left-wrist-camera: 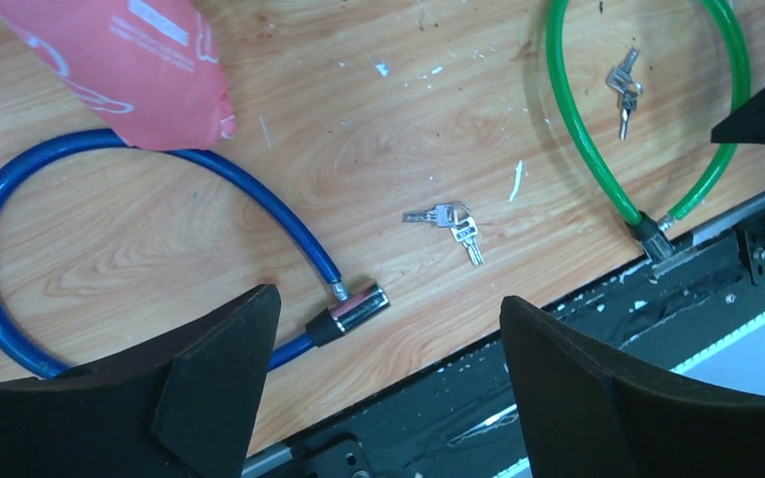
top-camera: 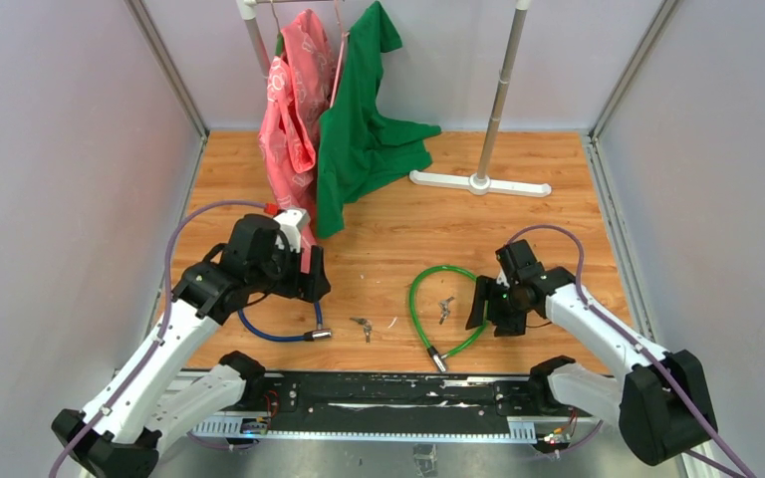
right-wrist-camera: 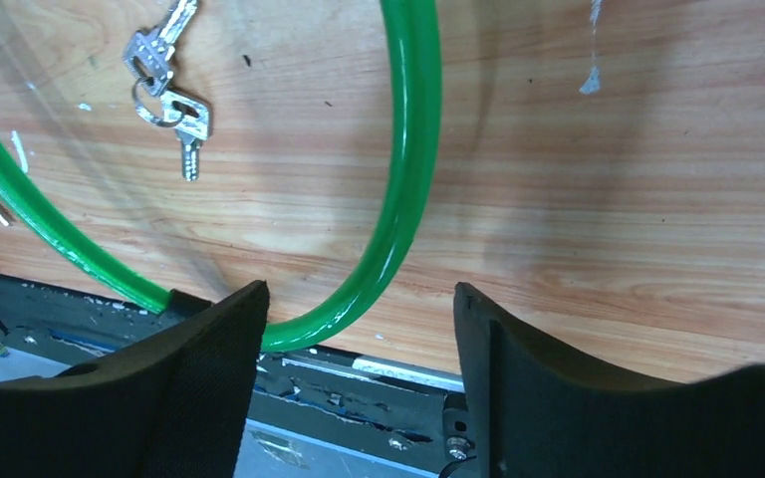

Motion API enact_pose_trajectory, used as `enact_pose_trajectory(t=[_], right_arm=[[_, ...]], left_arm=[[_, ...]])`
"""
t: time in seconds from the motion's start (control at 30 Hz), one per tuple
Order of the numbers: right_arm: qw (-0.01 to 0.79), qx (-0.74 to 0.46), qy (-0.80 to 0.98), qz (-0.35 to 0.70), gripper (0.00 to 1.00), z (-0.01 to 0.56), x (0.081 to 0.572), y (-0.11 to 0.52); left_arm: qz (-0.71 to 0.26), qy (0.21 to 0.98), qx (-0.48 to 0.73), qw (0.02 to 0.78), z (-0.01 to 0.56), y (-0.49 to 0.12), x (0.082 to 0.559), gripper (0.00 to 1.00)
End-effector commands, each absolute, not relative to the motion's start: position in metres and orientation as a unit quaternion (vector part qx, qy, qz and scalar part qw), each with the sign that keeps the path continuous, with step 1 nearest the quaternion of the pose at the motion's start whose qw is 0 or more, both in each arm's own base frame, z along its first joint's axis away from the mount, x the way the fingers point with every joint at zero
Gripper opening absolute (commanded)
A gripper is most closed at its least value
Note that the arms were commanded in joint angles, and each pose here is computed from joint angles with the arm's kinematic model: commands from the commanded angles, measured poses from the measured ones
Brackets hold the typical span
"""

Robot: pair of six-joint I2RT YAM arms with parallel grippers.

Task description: Unlock with the key

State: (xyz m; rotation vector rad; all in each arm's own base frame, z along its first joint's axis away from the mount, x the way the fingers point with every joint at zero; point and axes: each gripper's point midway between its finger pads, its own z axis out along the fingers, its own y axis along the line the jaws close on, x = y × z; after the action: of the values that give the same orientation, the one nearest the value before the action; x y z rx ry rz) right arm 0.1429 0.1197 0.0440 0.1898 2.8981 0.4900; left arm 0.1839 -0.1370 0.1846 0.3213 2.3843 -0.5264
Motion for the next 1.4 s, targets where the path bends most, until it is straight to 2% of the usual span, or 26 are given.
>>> enact_pose_trajectory(t=[0.0,0.27,0.4,0.6,0.77,1.03,1.2,1.37], right_arm=[[0.093,0.076,0.98,0.16,0.65,0.032,0.14,0.121],[0.113,0.062,0.975,0.181,0.41,0.038,0.149,0.13],[0.133,0.069,0.97,0.191,0.17,0.049,0.157,0.133],[0.147,0.109,0.962,0.205,0.0,0.06,0.165,0.139],[0.163,0.156,0.948,0.223,0.0,0.072,0.175,0.145],[0.208,0.305,0.9,0.233,0.0,0.102,0.205,0.144],[0.191,0.374,0.889,0.186,0.0,0.106,0.215,0.136],[0.173,0.424,0.867,0.194,0.0,0.099,0.229,0.148]], left_arm=[[-0.208,0.911,0.144,0.325,0.181,-0.145,0.179,0.85],[-0.205,0.915,0.164,0.306,0.173,-0.155,0.174,0.81],[-0.205,0.916,0.177,0.296,0.169,-0.16,0.17,0.81],[-0.195,0.919,0.172,0.297,0.167,-0.159,0.171,0.8],[-0.192,0.919,0.17,0.299,0.167,-0.158,0.171,0.79],[-0.188,0.921,0.17,0.294,0.164,-0.159,0.171,0.79],[-0.184,0.923,0.172,0.291,0.162,-0.159,0.171,0.78],[-0.181,0.924,0.17,0.29,0.161,-0.159,0.171,0.78]])
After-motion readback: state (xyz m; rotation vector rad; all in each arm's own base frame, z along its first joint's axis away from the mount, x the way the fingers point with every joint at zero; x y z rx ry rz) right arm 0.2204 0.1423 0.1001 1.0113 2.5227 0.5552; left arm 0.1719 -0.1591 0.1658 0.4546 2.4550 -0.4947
